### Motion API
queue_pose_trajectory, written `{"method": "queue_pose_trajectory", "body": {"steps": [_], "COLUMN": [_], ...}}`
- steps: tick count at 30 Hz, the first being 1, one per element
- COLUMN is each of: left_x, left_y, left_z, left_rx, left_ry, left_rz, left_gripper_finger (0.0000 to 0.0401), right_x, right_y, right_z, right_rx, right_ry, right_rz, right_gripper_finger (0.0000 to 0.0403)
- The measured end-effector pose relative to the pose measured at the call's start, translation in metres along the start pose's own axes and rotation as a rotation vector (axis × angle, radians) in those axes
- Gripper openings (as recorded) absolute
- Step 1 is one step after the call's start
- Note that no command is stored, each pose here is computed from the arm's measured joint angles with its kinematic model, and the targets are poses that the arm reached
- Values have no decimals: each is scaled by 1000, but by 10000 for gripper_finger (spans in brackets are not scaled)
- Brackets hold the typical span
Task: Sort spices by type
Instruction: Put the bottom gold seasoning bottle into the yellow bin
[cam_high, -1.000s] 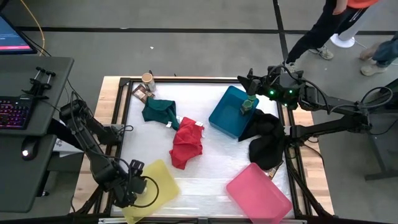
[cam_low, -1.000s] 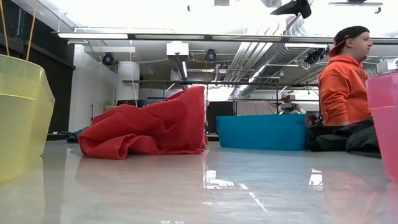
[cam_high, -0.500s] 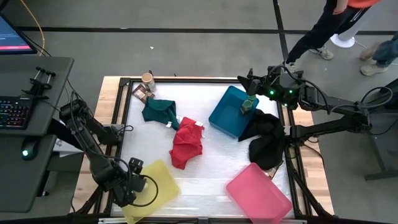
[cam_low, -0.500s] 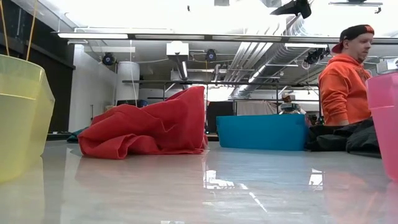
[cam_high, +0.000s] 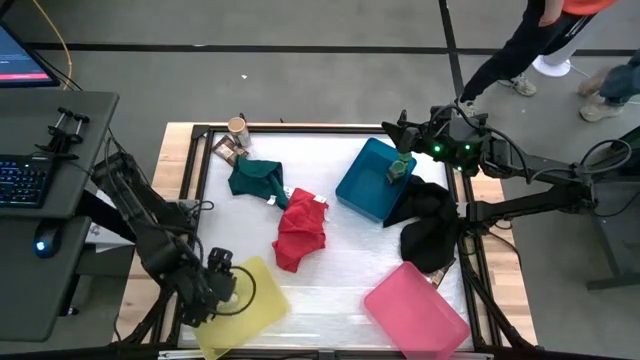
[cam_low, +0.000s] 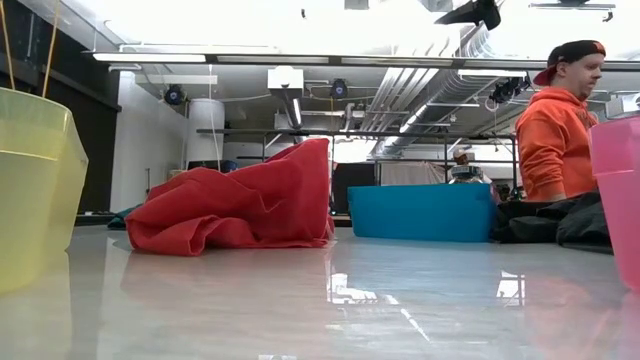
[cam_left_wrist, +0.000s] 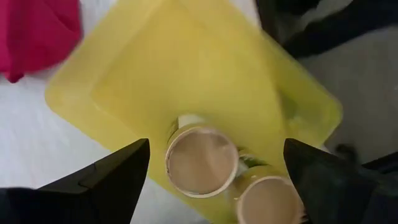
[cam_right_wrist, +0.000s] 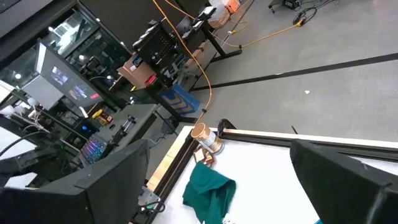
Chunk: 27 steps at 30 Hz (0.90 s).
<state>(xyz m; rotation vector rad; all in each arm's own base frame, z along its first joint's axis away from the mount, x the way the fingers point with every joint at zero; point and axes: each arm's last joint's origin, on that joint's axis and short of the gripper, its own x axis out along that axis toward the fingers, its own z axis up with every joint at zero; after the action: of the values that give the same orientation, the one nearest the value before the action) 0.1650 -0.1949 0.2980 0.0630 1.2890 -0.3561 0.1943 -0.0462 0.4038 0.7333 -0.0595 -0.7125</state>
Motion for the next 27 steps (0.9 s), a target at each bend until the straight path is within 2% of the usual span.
{"method": "queue_pose_trajectory", "body": {"steps": [4, 7, 12, 15, 17, 20, 22, 24, 27], "left_x": [-20, -27, -28, -28, -27, -21, -15, -10, 0], "left_y": [5, 8, 9, 9, 11, 21, 32, 43, 52], "left_z": [1, -1, -1, -1, 0, 5, 10, 12, 10], "left_rx": [-55, -63, -218, -174, -149, -240, -306, -388, -479], "left_ry": [-71, -107, -132, -127, -140, -201, -220, -212, -152], "left_rz": [-39, -24, -7, -12, 17, 137, 206, 228, 204], "left_gripper_finger": [355, 355, 355, 355, 355, 350, 329, 287, 178], "right_x": [0, 0, 0, 0, 0, 0, 0, 0, 0], "right_y": [0, 0, -1, -2, -3, -3, -3, -3, -3], "right_z": [0, 0, -1, -2, -3, -3, -3, -3, -3], "right_rx": [-1, -2, -5, -14, -18, -20, -21, -21, -24], "right_ry": [2, 3, 11, 22, 28, 30, 30, 30, 30], "right_rz": [-2, -2, -11, -22, -28, -31, -30, -30, -31], "right_gripper_finger": [383, 383, 383, 383, 383, 383, 383, 383, 383]}}
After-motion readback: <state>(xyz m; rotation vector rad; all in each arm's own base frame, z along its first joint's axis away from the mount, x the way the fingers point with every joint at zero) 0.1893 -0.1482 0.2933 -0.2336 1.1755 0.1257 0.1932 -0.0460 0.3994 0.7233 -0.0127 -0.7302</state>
